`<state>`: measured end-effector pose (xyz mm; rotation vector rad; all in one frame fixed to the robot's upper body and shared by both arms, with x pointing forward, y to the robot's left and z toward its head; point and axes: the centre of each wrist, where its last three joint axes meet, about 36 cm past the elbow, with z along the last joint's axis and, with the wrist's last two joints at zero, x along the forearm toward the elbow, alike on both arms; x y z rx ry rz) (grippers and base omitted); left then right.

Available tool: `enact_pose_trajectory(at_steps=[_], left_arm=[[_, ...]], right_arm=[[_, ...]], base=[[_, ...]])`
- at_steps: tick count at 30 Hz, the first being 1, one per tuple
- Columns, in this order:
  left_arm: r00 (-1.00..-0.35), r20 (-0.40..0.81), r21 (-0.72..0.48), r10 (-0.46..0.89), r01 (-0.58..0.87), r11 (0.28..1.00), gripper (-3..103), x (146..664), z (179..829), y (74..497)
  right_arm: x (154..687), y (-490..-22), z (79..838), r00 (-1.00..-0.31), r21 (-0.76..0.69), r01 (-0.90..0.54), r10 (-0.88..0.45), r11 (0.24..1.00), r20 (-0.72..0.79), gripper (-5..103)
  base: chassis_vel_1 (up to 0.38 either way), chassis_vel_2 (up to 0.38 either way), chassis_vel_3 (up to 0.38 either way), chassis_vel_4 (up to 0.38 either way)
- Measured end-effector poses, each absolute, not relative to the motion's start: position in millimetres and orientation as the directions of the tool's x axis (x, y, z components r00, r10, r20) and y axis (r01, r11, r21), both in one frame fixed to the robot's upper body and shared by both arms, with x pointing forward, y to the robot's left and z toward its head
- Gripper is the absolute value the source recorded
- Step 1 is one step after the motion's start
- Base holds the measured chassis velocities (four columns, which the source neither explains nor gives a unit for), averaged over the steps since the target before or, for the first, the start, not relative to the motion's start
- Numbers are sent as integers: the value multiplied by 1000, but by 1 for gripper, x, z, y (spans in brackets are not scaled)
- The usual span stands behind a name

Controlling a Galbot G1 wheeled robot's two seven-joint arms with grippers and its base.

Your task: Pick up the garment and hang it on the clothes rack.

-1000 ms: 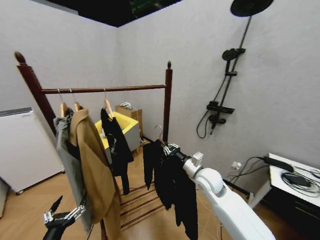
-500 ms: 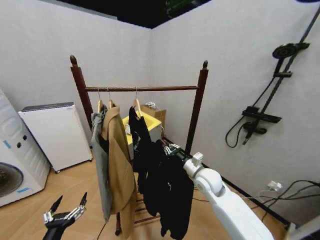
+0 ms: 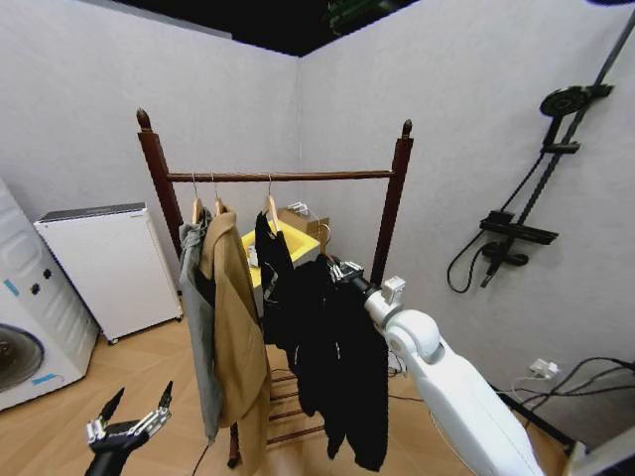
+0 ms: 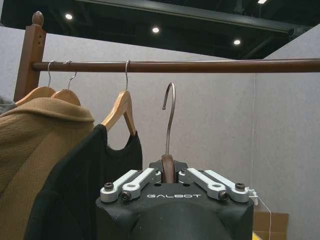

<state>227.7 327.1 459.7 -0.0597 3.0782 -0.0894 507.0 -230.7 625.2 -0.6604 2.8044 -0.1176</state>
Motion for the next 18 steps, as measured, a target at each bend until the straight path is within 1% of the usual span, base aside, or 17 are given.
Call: enact_pose_trajectory(at_steps=[6,11,14,18], left_arm=[[-997,-60,-59,-41,-37,998,100,228,460,327],[-997,-60,-59,-41,-37,998,100,228,460,327],[-997,-60,-59,-41,-37,998,100,228,460,327],[-997,-60,-59,-41,-37,998,100,228,460,327]], right_arm=[[512,-230,641,-870,-162,-412,-440,897,-224,9],[516,-220,672,-894,-197,-343,-384,918,-230,9],[505,-225,691,-896,-194,-351,-388,916,-216,9],[495,-236,697,-892,-188,-371,-406,909,-201,9]], base=[[0,0,0,0],[0,0,0,0],[0,0,0,0],[0,0,0,0]])
